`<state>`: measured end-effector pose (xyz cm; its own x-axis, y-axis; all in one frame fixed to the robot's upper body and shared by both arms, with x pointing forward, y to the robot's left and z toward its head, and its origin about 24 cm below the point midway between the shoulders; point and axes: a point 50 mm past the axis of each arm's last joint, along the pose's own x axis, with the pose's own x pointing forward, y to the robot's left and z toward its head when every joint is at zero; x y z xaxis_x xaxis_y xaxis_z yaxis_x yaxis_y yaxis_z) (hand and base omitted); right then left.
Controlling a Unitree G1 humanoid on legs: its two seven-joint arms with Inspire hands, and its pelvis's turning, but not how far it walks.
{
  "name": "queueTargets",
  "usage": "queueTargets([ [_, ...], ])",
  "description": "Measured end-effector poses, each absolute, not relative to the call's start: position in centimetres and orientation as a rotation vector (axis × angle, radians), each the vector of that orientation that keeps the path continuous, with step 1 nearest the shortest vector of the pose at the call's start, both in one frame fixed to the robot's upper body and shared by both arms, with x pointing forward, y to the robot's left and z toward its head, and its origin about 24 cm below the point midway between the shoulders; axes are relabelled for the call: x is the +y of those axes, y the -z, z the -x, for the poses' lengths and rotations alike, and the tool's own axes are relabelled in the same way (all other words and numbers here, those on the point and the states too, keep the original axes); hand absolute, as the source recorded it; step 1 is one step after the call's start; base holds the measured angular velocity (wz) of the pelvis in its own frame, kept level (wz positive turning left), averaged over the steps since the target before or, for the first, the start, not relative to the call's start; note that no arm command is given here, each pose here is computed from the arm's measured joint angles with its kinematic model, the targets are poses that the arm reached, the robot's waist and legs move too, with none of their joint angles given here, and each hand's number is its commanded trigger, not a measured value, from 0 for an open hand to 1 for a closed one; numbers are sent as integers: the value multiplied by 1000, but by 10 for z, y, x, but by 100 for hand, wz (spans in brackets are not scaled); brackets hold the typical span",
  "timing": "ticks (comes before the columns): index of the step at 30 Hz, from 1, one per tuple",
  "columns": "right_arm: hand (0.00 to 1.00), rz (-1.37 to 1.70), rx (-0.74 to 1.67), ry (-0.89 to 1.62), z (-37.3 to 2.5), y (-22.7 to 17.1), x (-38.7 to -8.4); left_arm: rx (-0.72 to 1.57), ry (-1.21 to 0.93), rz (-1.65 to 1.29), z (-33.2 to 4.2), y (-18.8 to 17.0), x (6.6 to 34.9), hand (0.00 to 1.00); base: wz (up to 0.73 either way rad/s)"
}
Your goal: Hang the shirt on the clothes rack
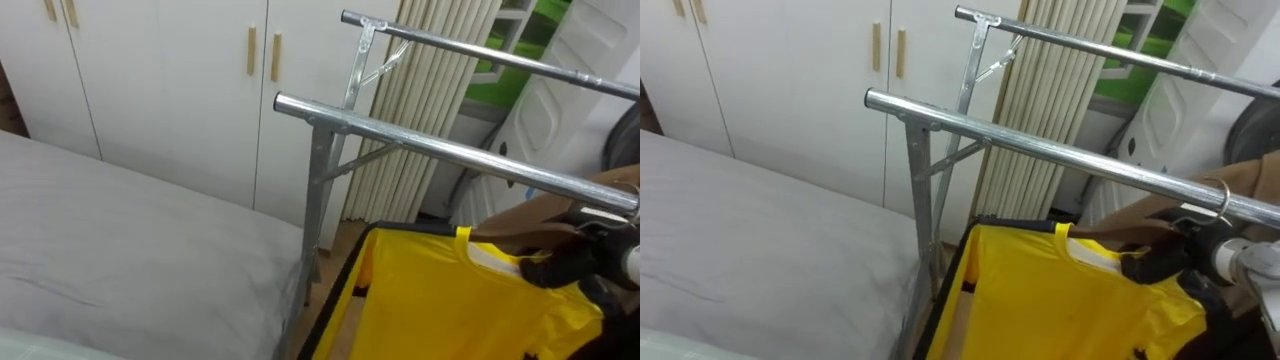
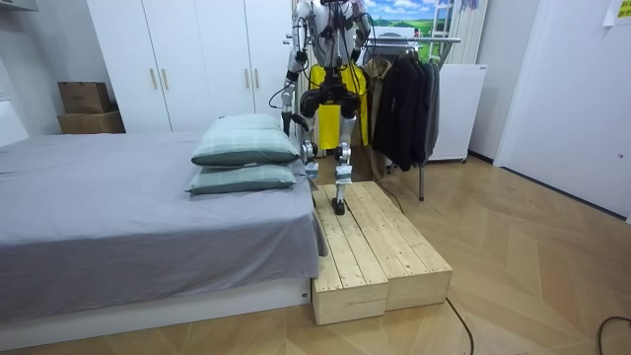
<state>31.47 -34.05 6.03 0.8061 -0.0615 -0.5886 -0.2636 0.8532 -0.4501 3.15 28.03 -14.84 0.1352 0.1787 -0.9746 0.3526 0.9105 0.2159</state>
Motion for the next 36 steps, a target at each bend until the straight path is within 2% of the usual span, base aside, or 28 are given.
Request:
queueTargets([
  [14, 100, 520, 598, -110, -316, -56, -336, 1370, 156, -480, -48, 145, 277, 0, 1],
  [21, 100, 471, 674, -157, -308, -24, -320, 1311, 206, -520, -61, 142, 269, 0, 0],
  [22, 75, 474, 672, -160, -308, -24, -320, 1293, 215, -530, -65, 141, 267, 0, 0],
  [23, 17, 473, 673, -161, -308, -23, -319, 1283, 216, -534, -68, 140, 267, 0, 0],
  [24, 0, 469, 675, -167, -308, -21, -317, 1264, 219, -541, -71, 139, 266, 0, 4],
  [36, 0, 448, 684, -191, -307, -12, -306, 1197, 246, -579, -86, 133, 264, 0, 0],
])
